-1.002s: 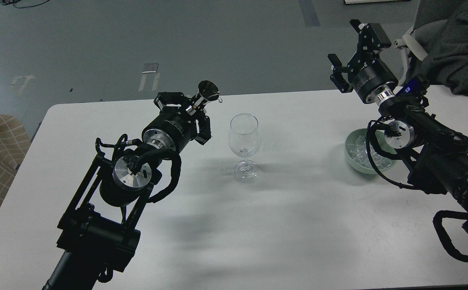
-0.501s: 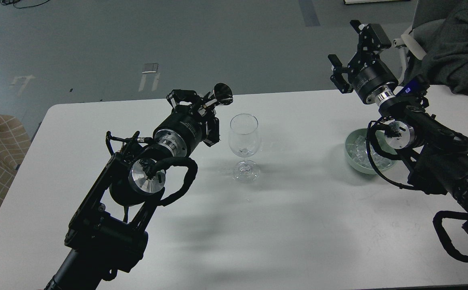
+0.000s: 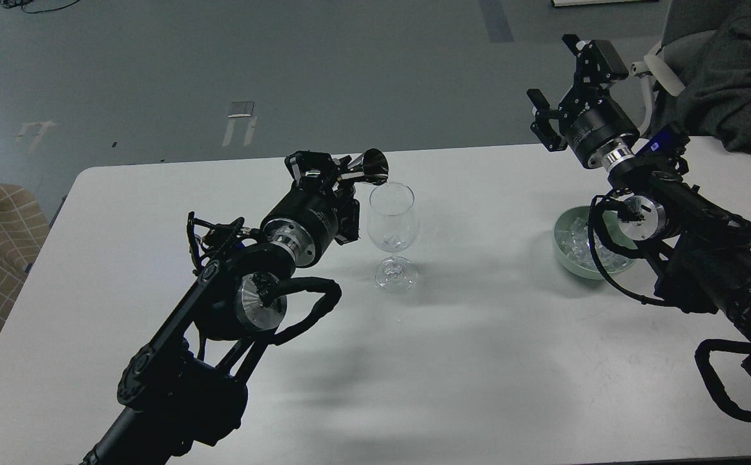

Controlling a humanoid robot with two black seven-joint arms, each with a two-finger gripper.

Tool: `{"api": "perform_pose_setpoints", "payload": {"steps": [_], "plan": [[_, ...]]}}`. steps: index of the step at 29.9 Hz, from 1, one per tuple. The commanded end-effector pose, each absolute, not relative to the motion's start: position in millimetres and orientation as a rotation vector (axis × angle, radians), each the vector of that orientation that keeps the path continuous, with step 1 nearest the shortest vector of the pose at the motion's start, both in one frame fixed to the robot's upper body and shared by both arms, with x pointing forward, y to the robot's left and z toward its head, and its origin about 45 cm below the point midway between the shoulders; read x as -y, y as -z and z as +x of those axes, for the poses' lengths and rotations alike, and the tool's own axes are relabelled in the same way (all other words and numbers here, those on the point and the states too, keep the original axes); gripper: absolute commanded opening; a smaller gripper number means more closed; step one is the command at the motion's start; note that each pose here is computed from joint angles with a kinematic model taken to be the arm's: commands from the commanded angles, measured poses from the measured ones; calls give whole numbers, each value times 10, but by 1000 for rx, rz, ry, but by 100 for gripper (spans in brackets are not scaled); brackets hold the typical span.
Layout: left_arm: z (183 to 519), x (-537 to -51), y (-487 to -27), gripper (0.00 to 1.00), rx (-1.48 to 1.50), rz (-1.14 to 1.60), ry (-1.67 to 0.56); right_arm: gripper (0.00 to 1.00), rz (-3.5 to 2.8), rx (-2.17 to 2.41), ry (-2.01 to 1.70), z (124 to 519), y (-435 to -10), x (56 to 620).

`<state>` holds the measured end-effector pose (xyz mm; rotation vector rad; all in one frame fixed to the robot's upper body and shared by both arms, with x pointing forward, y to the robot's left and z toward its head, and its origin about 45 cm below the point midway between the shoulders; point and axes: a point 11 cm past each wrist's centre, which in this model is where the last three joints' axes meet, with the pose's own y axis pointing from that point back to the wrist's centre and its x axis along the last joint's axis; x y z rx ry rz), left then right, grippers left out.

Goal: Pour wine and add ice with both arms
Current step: 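Carry the jigger with the left gripper over the wine glass, then tilt the jigger over the glass to pour with the left gripper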

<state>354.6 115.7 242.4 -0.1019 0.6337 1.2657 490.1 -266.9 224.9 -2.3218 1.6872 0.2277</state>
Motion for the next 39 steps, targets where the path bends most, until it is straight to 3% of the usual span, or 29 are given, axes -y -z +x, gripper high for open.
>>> {"api": "perform_pose_setpoints", "payload": {"steps": [1, 39], "plan": [[3549, -1157, -2422, 0, -591, -82, -1277, 100, -2322, -1685, -228, 4901, -2252, 2666], [3512, -1047, -2535, 0, -68, 97, -1337, 100, -2321, -1692, -231, 4894, -2234, 2676]]}}
